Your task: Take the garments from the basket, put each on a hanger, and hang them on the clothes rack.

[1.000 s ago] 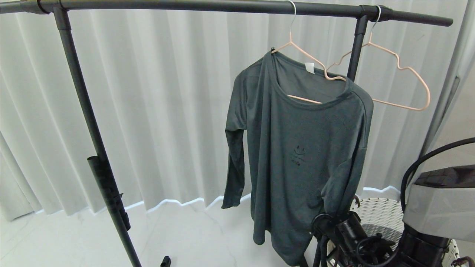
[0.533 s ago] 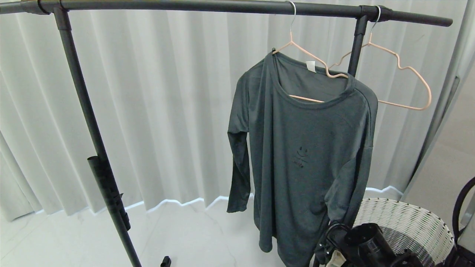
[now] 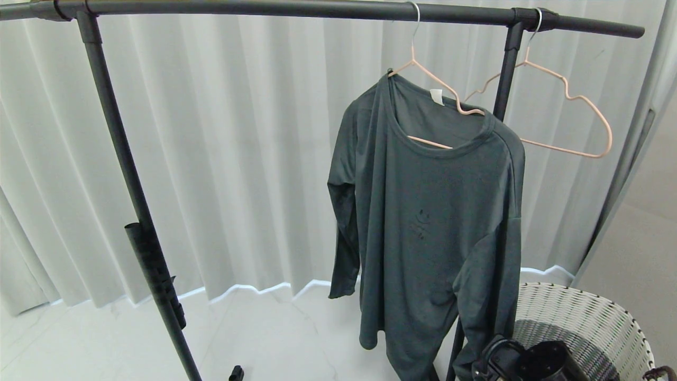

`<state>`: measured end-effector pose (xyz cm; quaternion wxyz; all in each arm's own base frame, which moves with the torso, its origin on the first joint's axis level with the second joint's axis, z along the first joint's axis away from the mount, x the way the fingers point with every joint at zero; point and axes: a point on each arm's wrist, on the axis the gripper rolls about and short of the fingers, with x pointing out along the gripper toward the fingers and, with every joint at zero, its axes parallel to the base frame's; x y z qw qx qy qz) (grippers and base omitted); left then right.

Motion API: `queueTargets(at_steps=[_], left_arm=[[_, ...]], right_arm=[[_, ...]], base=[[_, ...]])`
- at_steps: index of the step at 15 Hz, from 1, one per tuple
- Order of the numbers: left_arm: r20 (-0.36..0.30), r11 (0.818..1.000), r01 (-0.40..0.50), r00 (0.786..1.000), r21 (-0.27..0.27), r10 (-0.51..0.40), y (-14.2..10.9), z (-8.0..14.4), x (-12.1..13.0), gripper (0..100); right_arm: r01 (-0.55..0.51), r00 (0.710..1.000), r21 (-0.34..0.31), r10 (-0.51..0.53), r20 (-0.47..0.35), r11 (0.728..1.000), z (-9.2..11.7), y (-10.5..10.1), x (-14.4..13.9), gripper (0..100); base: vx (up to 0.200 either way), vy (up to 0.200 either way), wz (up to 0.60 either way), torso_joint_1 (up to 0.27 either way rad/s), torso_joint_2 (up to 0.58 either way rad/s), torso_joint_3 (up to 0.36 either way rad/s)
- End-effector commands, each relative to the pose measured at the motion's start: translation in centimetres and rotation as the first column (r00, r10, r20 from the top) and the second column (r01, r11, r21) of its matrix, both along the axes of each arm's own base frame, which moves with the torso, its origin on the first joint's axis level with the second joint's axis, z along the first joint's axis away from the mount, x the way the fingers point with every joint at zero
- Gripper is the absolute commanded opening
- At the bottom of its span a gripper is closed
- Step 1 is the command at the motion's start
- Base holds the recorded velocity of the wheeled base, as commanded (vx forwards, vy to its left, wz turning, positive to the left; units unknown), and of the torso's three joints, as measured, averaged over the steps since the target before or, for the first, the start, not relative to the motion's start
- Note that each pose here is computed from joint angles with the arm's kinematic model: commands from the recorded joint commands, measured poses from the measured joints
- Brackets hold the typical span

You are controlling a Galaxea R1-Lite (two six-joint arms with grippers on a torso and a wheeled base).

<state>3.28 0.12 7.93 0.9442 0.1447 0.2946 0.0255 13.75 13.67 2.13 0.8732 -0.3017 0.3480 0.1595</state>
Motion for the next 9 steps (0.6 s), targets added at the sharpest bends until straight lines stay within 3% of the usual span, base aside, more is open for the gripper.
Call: queueTargets(at_steps=[1,9], left_arm=[[0.005,1.0,-0.006,1.0,-0.008,0.006,0.0,0.0,0.0,100],[-0.001,1.0,-0.006,1.0,-0.009,0.006,0.0,0.0,0.0,100]], right_arm=[[-0.005,1.0,-0.019,0.004,-0.024,1.0,-0.6,0.1,-0.2,100],[0.073,0.993,-0.021,-0.074,-0.092,0.997,-3.0,0.9,0.2,100]], base=[[0.0,0.0,0.0,0.0,0.0,0.0],[0.0,0.0,0.0,0.0,0.0,0.0]])
